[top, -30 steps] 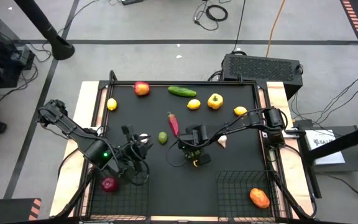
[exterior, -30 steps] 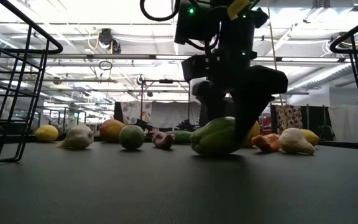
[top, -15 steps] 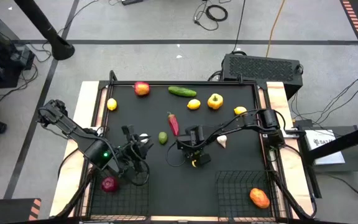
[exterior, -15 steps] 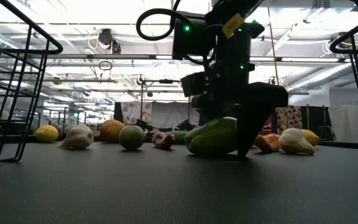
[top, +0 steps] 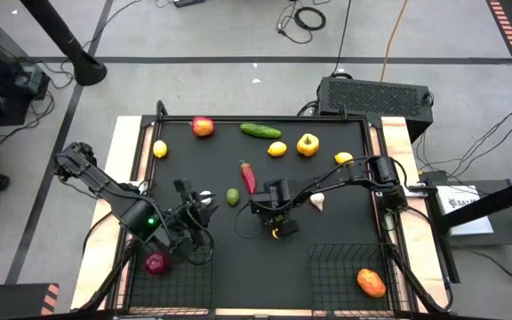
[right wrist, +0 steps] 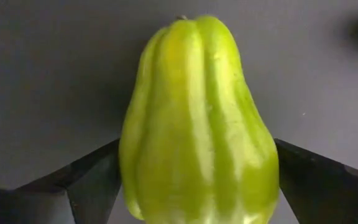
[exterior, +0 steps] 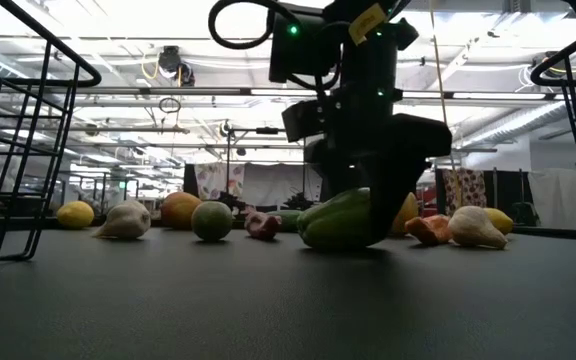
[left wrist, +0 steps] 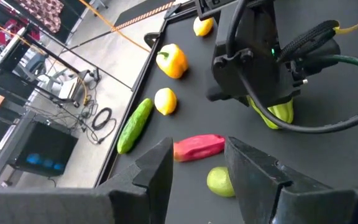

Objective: Sort produce into baskets
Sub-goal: Put the green chayote into the right wire basket

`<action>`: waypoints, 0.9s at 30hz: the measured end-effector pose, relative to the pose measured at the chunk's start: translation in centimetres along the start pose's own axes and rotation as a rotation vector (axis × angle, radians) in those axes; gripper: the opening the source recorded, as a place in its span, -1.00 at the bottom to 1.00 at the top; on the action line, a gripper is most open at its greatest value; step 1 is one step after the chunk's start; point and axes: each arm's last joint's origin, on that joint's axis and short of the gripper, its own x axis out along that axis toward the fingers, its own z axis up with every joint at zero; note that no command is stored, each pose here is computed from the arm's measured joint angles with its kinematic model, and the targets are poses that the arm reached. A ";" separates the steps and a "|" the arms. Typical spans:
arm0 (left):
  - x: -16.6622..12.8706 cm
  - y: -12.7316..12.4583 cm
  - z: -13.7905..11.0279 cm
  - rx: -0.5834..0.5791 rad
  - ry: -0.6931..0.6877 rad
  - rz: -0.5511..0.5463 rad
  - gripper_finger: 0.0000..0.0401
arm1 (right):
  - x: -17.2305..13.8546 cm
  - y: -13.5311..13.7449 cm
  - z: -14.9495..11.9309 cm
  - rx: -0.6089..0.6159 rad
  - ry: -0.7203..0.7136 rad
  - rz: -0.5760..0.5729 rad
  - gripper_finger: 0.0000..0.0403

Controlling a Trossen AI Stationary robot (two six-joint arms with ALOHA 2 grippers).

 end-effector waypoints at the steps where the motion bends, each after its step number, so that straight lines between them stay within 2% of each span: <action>1: 0.0 0.0 0.0 0.000 0.000 0.000 -0.24 | 0.0 0.0 0.0 0.000 0.000 0.001 0.87; 20: 0.0 0.0 -0.1 0.008 0.006 0.003 -0.24 | 0.0 -0.4 -0.1 0.053 -0.007 0.032 0.87; 27: 0.0 0.0 -0.1 0.009 0.006 0.003 -0.24 | 0.0 -0.5 -0.1 0.060 -0.006 0.030 0.60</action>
